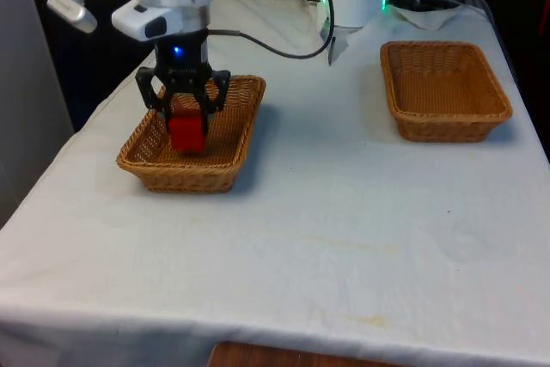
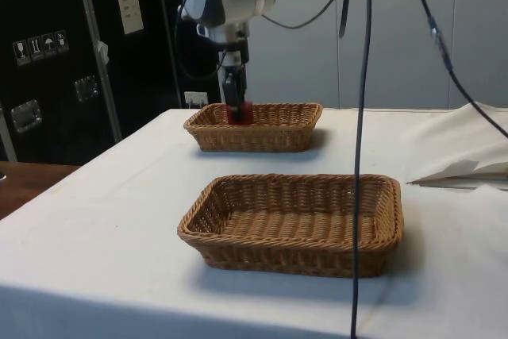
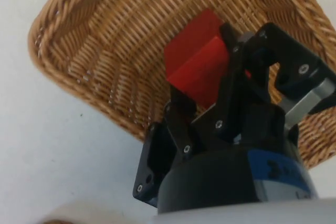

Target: Pick up the red cube and place it into the right basket.

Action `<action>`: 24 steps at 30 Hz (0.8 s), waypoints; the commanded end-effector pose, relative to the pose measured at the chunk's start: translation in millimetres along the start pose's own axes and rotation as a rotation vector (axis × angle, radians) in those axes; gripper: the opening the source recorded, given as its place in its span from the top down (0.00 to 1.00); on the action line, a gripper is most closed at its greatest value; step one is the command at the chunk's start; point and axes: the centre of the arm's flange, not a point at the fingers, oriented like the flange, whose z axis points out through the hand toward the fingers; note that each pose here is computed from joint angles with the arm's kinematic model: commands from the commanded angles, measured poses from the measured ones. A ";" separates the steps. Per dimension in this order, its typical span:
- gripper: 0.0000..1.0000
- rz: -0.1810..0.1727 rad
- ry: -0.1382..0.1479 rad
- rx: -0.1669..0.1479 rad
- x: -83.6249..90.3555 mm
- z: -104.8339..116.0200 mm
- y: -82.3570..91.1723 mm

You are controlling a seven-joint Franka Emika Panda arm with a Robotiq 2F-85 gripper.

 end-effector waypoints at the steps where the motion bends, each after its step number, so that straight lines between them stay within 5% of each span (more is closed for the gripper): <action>1: 0.96 0.000 0.007 0.004 0.2 3.6 1.8; 9: 0.88 0.005 0.003 0.010 -0.7 7.9 3.4; 13: 0.51 0.003 0.003 0.010 -0.7 7.7 3.2; 14: 0.33 0.004 0.003 0.010 -0.7 7.7 3.2; 17: 0.04 0.006 -0.001 0.006 -1.0 8.4 3.1; 24: 0.00 0.005 0.002 0.010 -1.0 7.6 3.7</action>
